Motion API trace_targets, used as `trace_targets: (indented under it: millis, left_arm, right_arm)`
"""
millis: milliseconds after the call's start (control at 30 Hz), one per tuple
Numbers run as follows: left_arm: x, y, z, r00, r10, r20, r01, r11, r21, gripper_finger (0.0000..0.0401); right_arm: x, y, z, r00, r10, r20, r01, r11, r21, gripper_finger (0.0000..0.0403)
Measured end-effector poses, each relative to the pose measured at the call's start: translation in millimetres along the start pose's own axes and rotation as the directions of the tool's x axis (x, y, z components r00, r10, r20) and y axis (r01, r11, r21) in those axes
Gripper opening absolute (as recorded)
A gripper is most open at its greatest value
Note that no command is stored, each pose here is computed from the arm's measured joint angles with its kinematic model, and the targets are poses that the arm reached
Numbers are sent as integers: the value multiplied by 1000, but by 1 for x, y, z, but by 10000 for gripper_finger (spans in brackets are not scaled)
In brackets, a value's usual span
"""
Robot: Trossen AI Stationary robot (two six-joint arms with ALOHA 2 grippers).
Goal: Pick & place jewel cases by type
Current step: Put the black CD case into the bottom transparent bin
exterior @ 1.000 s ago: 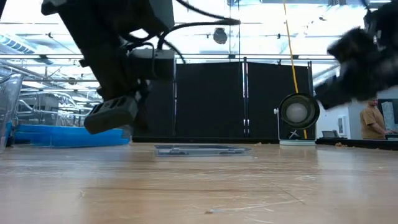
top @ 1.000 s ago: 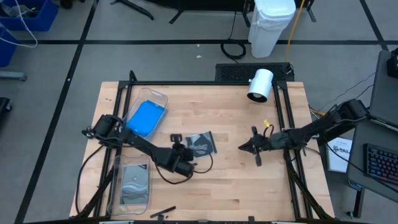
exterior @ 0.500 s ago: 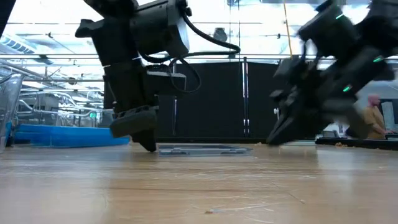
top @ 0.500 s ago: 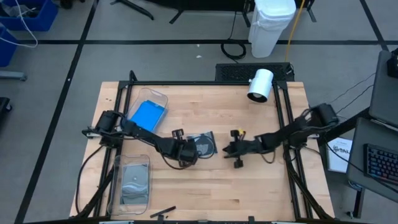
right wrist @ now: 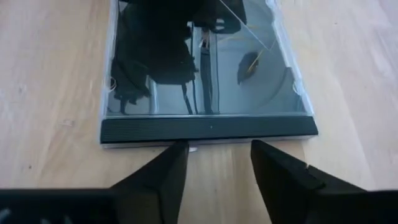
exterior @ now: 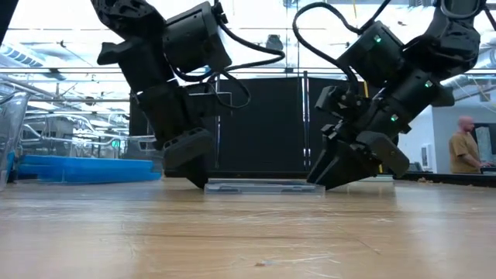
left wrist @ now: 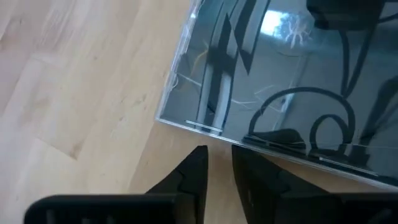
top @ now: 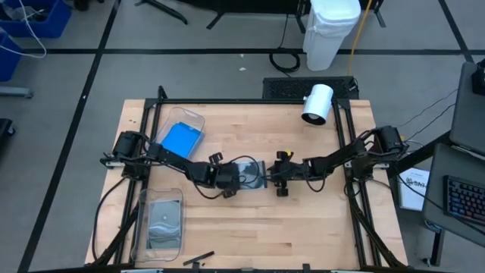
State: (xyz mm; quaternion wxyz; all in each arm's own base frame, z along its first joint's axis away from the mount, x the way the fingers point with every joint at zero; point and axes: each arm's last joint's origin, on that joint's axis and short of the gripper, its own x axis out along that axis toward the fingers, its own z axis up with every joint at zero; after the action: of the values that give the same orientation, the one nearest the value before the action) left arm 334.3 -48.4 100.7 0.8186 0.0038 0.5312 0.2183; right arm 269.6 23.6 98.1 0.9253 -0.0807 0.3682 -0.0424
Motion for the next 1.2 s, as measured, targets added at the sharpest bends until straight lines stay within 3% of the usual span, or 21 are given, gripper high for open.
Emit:
trace_targets:
  millis: [300,367,433,567,800,1200]
  left_arm:
    - [1,-3,6,997,-11,78,14,999,-30,54]
    - [2,-3,7,996,0,89,5,998,-56,45]
    - [3,-3,10,994,-16,104,25,997,-77,36]
    - [3,-4,13,991,-36,128,47,995,-88,22]
    - [3,-4,13,991,-40,128,50,996,-78,6]
    - [3,-2,13,992,-26,124,32,998,-46,32]
  right_arm:
    - [-2,9,10,989,52,137,-35,991,-127,172]
    - [-6,16,23,962,96,254,-54,984,-167,169]
    - [-11,18,37,929,75,363,-14,985,-170,168]
    - [-14,25,40,906,77,416,8,980,-200,169]
    - [-12,24,35,934,71,351,-3,982,-190,165]
    - [-10,24,29,954,50,297,6,982,-186,165]
